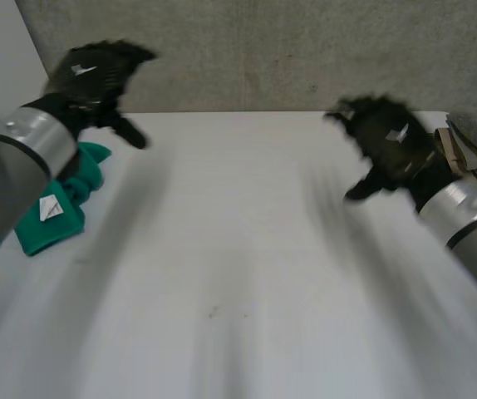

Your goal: Fold the laundry.

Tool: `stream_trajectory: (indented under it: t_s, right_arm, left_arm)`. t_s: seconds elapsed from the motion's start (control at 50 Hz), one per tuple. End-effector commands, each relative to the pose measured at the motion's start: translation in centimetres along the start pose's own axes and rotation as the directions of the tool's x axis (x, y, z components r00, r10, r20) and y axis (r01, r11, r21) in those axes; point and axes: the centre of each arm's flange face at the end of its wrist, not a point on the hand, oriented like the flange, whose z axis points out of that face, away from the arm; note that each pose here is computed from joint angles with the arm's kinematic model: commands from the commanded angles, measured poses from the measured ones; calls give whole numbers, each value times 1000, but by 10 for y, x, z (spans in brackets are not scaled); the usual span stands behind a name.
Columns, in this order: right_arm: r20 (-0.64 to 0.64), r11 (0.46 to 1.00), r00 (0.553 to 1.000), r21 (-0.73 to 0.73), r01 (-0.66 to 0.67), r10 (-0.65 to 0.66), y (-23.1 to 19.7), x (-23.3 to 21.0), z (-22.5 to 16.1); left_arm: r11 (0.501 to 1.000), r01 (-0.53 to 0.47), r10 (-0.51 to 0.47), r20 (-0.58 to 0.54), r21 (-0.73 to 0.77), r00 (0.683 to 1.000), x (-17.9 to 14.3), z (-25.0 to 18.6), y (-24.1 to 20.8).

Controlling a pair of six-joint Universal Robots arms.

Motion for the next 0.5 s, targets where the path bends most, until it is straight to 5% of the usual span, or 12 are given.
stream_trajectory:
  t_s: [0.02, 0.12, 0.22, 0.5]
  right_arm:
    - [96, 980, 992, -171, 102, -87, 44, -42, -19]
    - [97, 959, 985, -231, 162, -143, 54, -43, -24]
    - [89, 955, 985, -245, 166, -149, 57, -41, -24]
    - [81, 953, 986, -254, 163, -147, 59, -39, -25]
  left_arm:
    - [962, -159, 209, 225, -221, 952, -120, 33, 105]
    - [862, -297, 396, 182, -410, 900, -158, 34, 181]
    - [793, -372, 485, 130, -483, 865, -172, 31, 216]
    - [844, -400, 484, 185, -358, 855, -155, 55, 213]
